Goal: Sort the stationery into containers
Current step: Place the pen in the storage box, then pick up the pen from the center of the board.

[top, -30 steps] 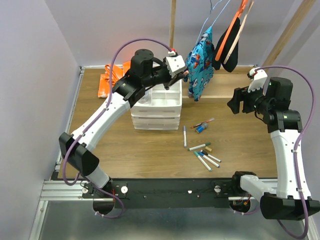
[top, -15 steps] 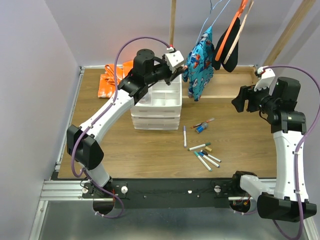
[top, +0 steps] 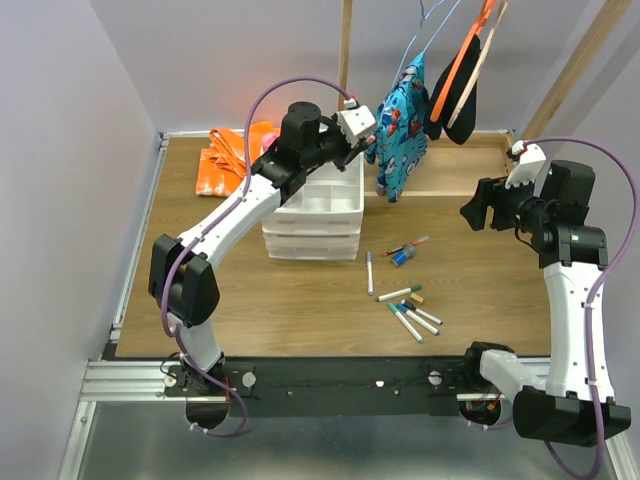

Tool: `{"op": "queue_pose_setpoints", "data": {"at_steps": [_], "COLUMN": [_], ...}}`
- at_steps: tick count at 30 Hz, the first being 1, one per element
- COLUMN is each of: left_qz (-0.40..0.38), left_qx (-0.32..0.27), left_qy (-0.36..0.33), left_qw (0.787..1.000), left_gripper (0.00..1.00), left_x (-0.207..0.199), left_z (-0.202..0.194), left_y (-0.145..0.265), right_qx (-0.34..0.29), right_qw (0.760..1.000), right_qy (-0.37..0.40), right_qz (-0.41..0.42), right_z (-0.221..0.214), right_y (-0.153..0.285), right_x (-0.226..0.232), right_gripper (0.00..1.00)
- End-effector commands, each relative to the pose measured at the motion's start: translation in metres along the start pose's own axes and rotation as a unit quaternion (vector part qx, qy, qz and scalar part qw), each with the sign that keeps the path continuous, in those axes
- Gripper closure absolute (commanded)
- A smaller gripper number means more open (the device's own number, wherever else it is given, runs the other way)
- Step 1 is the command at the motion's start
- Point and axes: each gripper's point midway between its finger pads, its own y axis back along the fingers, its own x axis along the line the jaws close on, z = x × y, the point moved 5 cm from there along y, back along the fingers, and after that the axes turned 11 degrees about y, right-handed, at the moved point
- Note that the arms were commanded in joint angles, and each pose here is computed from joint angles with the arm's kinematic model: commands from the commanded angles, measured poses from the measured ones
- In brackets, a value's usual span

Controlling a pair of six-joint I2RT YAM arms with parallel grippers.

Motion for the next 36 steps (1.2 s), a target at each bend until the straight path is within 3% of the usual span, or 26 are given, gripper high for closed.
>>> {"op": "queue_pose_setpoints", "data": {"at_steps": [1, 7, 11, 13, 14, 15, 17, 22, 25, 26, 27, 28, 29, 31, 32, 36], "left_qz": [0.020, -0.010, -0.049, -0.095, -0.132, -0.183, -0.268, -0.365, -0.336, -0.304, -0.259, -0.231, -0.177, -0.075, -0.039, 0.132], "left_qx": [-0.028, -0.050, -0.078, -0.055, -0.062, -0.011, 0.014, 0.161, 0.206, 0.205, 0.177, 0.186, 0.153, 0.116, 0.084, 0.063], "left_qy": [0.001, -0.005, -0.024, -0.027, -0.058, -0.109, -0.187, -0.276, -0.244, -0.204, -0.206, -0.174, -0.140, -0.127, -0.129, -0.103], "left_qw": [0.999, 0.999, 0.995, 0.994, 0.988, 0.977, 0.945, 0.874, 0.886, 0.908, 0.927, 0.939, 0.962, 0.982, 0.987, 0.984], "left_gripper": [0.67, 0.57, 0.53, 0.51, 0.51, 0.48, 0.47, 0.49, 0.50, 0.50, 0.50, 0.50, 0.49, 0.43, 0.42, 0.36], "left_x": [0.004, -0.019, -0.051, -0.074, -0.090, -0.103, -0.132, -0.149, -0.145, -0.147, -0.140, -0.140, -0.141, -0.125, -0.123, -0.090], "left_z": [0.023, 0.059, 0.083, 0.060, 0.062, 0.023, -0.004, -0.067, -0.088, -0.083, -0.074, -0.091, -0.076, -0.078, -0.066, -0.056], "left_y": [0.013, 0.053, 0.100, 0.113, 0.131, 0.138, 0.154, 0.166, 0.168, 0.179, 0.175, 0.180, 0.196, 0.201, 0.214, 0.242], "right_qx": [-0.005, -0.003, 0.000, 0.003, 0.005, 0.007, 0.011, 0.012, 0.016, 0.017, 0.022, 0.034, 0.054, 0.086, 0.094, 0.143], "right_qw": [1.000, 1.000, 1.000, 0.999, 0.999, 0.999, 0.999, 0.997, 0.995, 0.993, 0.992, 0.988, 0.985, 0.979, 0.977, 0.967], "right_qy": [-0.004, -0.011, -0.018, -0.020, -0.020, -0.019, -0.018, -0.041, -0.087, -0.095, -0.100, -0.137, -0.150, -0.182, -0.189, -0.206], "right_qz": [0.005, 0.017, 0.026, 0.037, 0.039, 0.041, 0.042, 0.056, 0.055, 0.064, 0.067, 0.063, 0.060, 0.031, 0.035, 0.052], "right_z": [-0.005, -0.013, -0.018, -0.020, -0.022, -0.022, -0.024, -0.019, -0.022, -0.024, -0.026, -0.030, -0.041, -0.053, -0.055, -0.073], "right_y": [0.004, 0.000, -0.003, -0.003, -0.003, -0.003, -0.004, -0.007, -0.008, -0.008, -0.009, -0.011, -0.015, -0.022, -0.025, -0.050], "right_x": [0.004, 0.009, 0.011, 0.015, 0.015, 0.016, 0.016, 0.017, 0.022, 0.025, 0.026, 0.028, 0.029, 0.023, 0.023, 0.031], "right_gripper": [0.19, 0.19, 0.19, 0.19, 0.19, 0.19, 0.19, 0.19, 0.20, 0.21, 0.26, 0.27, 0.27, 0.28, 0.28, 0.27]}}
